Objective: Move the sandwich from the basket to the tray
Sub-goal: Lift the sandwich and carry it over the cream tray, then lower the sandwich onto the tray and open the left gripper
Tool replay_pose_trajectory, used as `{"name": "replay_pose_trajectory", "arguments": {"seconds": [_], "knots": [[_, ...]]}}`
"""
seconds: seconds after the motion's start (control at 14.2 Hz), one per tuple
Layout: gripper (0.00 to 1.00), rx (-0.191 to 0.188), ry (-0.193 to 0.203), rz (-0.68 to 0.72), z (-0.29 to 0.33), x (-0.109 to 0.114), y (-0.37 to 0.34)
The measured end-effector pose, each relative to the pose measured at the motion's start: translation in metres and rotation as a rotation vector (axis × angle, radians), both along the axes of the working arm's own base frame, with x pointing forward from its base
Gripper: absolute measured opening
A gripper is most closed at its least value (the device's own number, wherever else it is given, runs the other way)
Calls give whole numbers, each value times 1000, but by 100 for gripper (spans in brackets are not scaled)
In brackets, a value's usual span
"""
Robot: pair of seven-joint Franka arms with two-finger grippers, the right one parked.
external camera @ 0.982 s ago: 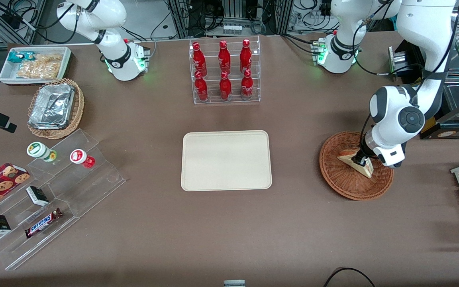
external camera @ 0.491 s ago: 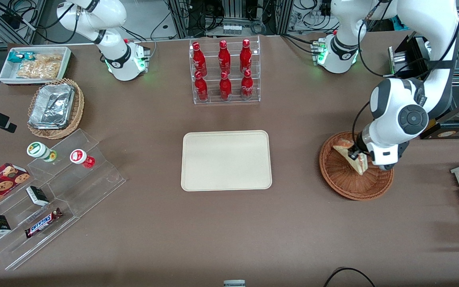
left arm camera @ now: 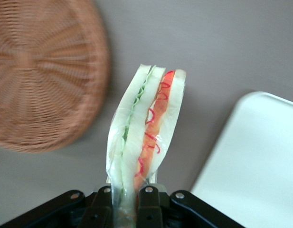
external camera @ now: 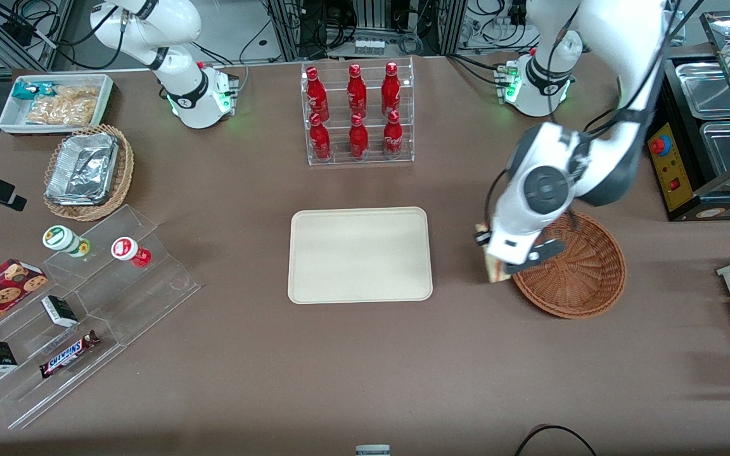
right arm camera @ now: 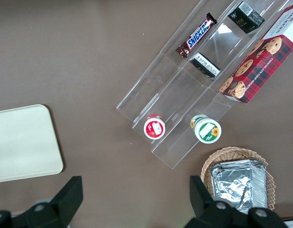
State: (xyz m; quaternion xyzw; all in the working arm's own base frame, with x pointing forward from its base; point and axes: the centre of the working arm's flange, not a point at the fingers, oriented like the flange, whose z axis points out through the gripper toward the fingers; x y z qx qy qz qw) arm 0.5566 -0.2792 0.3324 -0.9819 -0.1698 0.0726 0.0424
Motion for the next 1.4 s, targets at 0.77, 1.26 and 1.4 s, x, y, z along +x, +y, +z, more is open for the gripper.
{"name": "replay_pose_trajectory", "arguments": {"seconds": [0.77, 1.26, 1.4], "knots": [[15, -70, -48, -113, -44, -39, -232], [15, -69, -30, -88, -85, -43, -262], [15, -69, -24, -84, -93, -42, -265]]}}
